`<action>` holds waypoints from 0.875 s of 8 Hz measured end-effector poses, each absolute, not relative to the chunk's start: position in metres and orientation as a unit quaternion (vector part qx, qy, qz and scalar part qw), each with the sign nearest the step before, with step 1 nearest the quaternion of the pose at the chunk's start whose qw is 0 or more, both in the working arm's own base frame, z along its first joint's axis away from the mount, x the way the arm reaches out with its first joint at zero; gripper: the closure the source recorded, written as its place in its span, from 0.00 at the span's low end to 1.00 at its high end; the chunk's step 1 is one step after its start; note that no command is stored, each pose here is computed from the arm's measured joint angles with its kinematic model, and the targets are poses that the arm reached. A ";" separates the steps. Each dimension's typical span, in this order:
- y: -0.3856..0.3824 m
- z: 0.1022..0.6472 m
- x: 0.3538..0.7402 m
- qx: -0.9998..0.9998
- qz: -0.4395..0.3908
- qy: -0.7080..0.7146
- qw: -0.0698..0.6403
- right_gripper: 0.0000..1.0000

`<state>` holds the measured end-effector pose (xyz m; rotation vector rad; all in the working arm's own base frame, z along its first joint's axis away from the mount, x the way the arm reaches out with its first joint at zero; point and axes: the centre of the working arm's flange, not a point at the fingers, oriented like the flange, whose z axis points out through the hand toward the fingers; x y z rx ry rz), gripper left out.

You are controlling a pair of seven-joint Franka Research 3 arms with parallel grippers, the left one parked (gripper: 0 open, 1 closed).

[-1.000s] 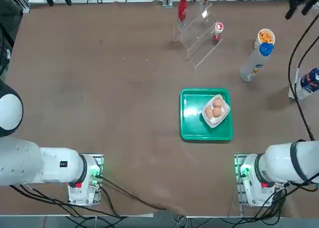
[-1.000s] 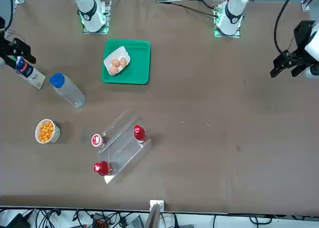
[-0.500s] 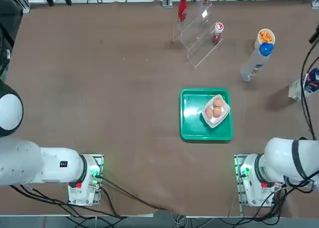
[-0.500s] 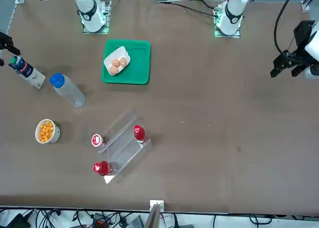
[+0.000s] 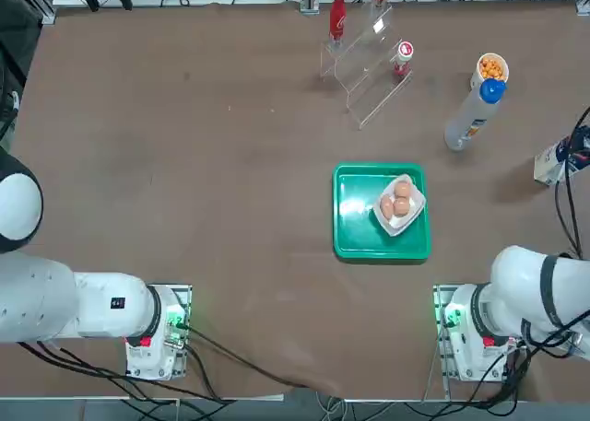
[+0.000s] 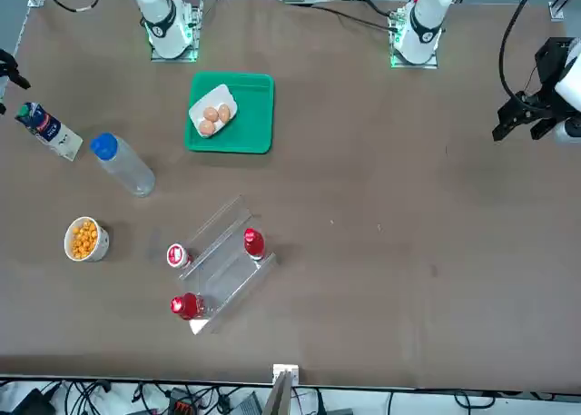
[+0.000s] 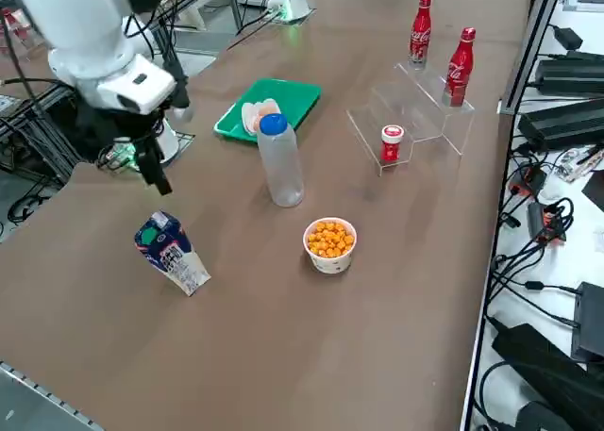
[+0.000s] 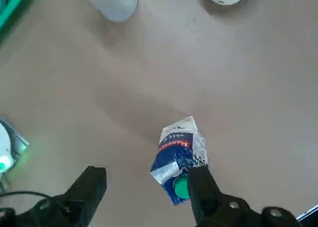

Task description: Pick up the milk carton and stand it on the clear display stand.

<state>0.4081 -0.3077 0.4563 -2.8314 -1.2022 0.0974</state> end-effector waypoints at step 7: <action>-0.339 0.397 0.378 -0.846 0.004 -0.533 -0.019 0.00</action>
